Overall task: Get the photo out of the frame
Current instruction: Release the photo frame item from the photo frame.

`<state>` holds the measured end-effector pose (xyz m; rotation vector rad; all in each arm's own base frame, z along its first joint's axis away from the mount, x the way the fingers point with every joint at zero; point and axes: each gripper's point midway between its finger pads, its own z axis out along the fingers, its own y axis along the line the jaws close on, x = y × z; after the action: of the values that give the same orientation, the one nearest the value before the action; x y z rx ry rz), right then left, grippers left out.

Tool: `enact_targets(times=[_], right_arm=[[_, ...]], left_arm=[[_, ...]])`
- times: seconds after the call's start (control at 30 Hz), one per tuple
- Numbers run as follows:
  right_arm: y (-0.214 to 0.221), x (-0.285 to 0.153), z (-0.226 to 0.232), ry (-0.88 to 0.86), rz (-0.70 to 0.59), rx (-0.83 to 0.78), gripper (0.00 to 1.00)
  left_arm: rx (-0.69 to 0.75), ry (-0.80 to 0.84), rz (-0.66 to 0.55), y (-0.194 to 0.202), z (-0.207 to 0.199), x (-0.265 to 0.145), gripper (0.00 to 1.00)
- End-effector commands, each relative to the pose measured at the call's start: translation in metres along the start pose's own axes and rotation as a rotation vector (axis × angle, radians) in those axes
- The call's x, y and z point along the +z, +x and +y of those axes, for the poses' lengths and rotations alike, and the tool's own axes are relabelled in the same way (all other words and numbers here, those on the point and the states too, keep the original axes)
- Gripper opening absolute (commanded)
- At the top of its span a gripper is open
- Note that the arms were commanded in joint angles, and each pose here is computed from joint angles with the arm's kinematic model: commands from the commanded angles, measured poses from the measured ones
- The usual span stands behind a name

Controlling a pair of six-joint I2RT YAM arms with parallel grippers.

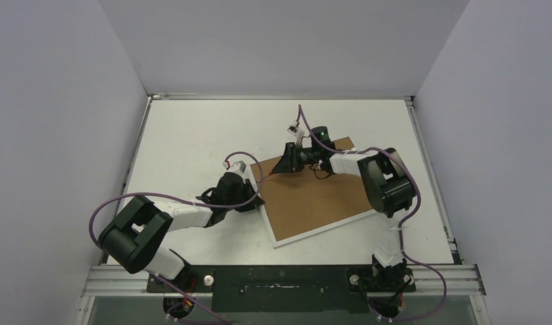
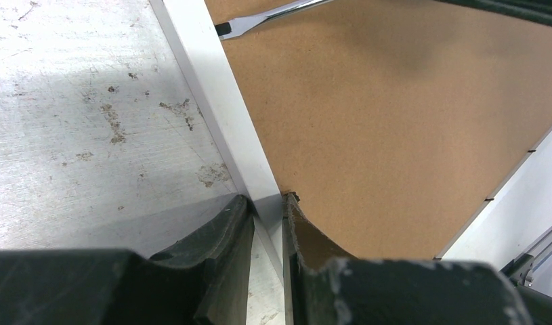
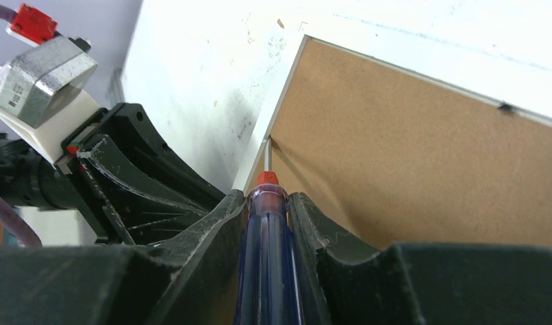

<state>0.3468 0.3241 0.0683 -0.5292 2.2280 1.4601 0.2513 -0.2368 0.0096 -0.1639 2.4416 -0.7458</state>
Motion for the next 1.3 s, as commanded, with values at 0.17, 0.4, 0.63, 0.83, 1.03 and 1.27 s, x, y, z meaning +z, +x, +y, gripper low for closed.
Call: enact_targets(times=[0.17, 0.4, 0.63, 0.83, 1.03, 1.27], right_arm=[[0.016, 0.008, 0.024, 0.055, 0.157, -0.231, 0.0], [0.016, 0.011, 0.031, 0.17, 0.198, -0.346, 0.0], [0.017, 0.017, 0.045, 0.272, 0.25, -0.461, 0.0], [0.021, 0.03, 0.058, 0.316, 0.256, -0.522, 0.0], [0.021, 0.035, 0.068, 0.395, 0.242, -0.578, 0.0], [0.029, 0.049, 0.081, 0.417, 0.223, -0.589, 0.0]], left_arm=[[0.079, -0.282, 0.288, 0.087, 0.091, -0.021, 0.0], [0.075, -0.277, 0.279, 0.086, 0.089, -0.021, 0.0], [0.054, -0.267, 0.268, 0.089, 0.091, -0.02, 0.0], [0.029, -0.258, 0.253, 0.09, 0.09, -0.021, 0.0], [0.014, -0.255, 0.237, 0.09, 0.092, -0.021, 0.0], [-0.015, -0.248, 0.222, 0.092, 0.093, -0.019, 0.0]])
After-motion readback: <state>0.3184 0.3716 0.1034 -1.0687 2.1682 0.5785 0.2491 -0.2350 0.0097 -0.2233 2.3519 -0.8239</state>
